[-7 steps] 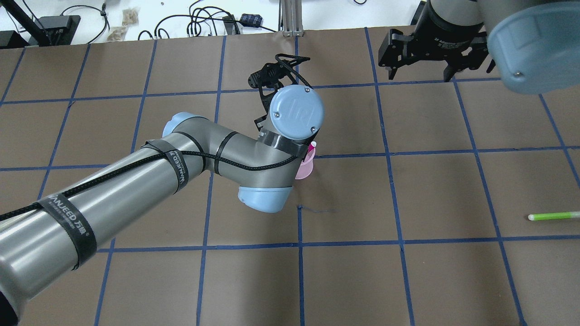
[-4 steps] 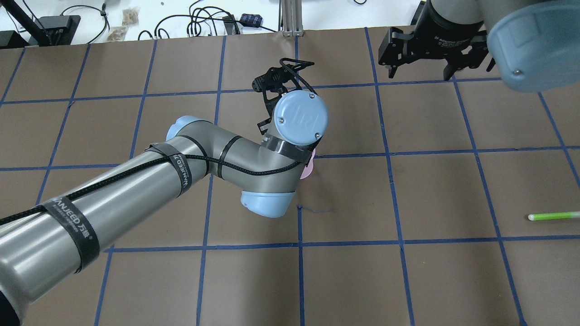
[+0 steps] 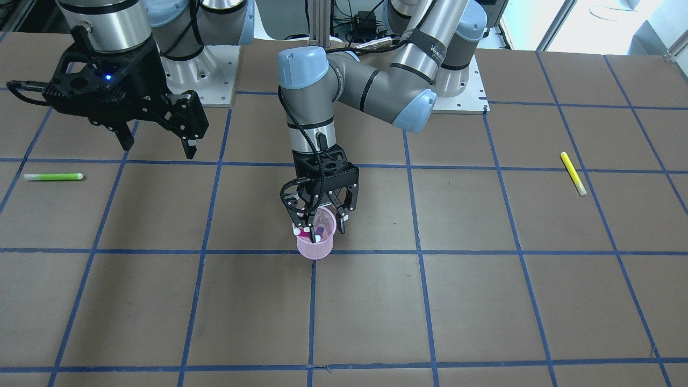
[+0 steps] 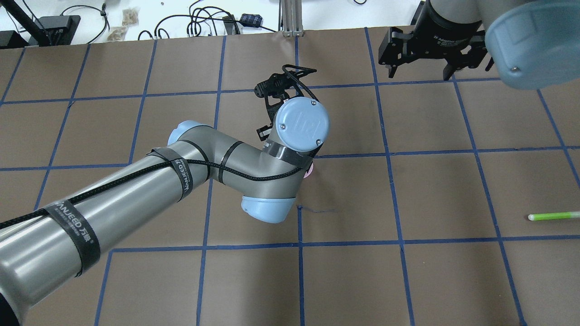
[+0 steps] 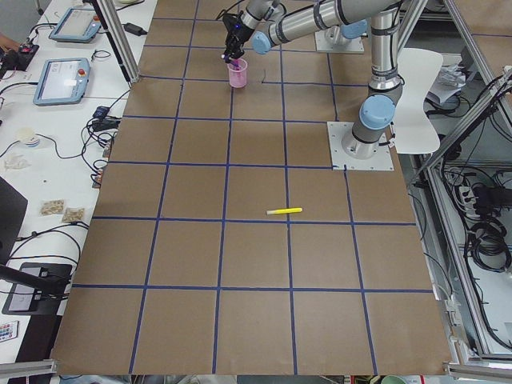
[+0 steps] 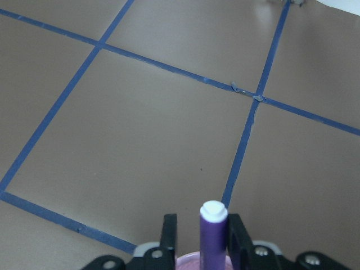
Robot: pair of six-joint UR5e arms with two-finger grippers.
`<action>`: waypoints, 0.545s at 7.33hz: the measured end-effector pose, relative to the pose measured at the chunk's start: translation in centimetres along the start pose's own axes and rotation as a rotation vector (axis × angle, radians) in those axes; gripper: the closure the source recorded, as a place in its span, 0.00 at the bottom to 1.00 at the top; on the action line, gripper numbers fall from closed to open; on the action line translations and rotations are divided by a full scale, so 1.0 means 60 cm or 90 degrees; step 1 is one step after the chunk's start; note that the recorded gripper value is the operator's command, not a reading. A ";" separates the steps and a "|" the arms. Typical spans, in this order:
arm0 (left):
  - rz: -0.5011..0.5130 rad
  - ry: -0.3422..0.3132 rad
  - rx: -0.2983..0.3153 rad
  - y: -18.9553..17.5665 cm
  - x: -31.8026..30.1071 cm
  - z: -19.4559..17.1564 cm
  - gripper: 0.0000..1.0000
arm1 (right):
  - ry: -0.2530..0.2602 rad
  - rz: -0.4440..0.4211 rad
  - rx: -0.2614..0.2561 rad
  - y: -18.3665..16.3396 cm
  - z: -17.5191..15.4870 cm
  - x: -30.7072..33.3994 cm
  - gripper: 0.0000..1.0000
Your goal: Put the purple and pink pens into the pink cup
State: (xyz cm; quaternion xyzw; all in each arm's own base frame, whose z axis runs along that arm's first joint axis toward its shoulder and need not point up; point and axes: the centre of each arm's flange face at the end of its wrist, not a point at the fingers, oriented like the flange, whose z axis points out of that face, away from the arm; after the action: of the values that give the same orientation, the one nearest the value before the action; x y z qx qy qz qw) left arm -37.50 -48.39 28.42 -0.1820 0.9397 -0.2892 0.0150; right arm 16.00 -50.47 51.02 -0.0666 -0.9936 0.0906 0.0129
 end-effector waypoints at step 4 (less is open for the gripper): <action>0.040 0.003 0.000 -0.046 -0.017 -0.007 0.00 | -0.001 -0.002 -0.001 0.001 0.003 0.000 0.00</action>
State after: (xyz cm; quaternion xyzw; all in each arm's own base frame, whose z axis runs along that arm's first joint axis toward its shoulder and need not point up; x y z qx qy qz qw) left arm -35.67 -49.90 30.20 -0.1520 0.9450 -0.2888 0.0220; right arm 16.02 -50.43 50.81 -0.0652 -0.9938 0.0895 0.0122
